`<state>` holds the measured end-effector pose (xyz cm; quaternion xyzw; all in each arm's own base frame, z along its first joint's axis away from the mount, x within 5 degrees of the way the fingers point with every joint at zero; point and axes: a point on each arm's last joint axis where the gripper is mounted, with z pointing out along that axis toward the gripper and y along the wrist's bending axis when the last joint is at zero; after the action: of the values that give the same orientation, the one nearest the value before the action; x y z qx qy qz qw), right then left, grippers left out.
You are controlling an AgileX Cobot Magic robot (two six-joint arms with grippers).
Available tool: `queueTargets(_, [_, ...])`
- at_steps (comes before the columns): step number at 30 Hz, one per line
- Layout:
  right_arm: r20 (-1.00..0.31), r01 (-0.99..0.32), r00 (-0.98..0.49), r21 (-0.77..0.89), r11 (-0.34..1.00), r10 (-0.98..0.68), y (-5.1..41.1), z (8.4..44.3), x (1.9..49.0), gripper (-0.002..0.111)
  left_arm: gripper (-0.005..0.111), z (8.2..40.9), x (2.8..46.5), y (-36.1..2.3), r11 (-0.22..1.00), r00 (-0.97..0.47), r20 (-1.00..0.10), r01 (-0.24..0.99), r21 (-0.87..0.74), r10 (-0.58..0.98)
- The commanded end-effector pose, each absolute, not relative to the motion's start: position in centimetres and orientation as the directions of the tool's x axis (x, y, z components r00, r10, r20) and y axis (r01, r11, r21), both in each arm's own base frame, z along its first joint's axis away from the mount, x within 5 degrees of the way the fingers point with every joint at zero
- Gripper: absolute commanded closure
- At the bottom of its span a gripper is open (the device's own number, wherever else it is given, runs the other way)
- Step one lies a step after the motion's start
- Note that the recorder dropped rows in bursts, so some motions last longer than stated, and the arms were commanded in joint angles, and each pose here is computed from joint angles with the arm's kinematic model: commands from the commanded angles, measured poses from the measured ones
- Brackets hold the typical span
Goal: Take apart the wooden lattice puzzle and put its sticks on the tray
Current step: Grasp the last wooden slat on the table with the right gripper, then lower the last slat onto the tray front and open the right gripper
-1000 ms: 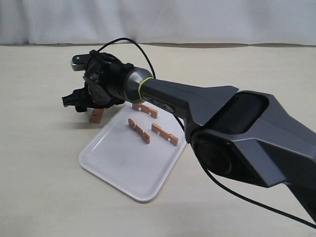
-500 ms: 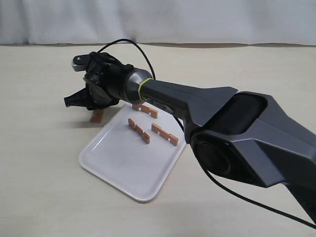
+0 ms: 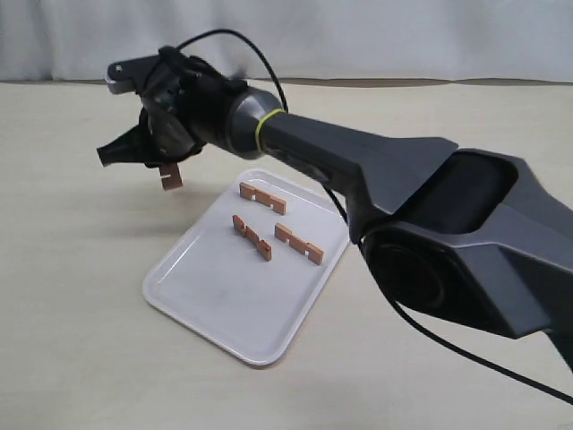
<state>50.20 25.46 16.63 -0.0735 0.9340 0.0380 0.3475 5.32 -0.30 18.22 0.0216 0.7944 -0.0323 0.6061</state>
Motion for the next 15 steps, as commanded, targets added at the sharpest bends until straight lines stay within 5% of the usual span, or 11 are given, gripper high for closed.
queueTargets(1, [-0.644, -0.287, -0.722, -0.056, 0.956, -0.254, 25.2, 20.7, 49.2, 0.104, 0.107, 18.2, 5.3, -0.3, 0.997, -0.257, -0.966, 0.073, -0.025, -0.005])
queueTargets(8, [-0.37, -0.528, -0.769, -0.093, 0.844, -0.522, 24.8, 19.9, 46.4, 0.104, 0.107, 18.2, 5.3, -0.3, 0.997, -0.257, -0.966, 0.073, -0.025, -0.005])
queueTargets(15, [-0.213, -0.592, -0.786, -0.013, 0.806, -0.58, 24.6, 18.0, 44.5, 0.104, 0.107, 18.2, 5.3, -0.3, 0.997, -0.257, -0.966, 0.073, -0.025, -0.005])
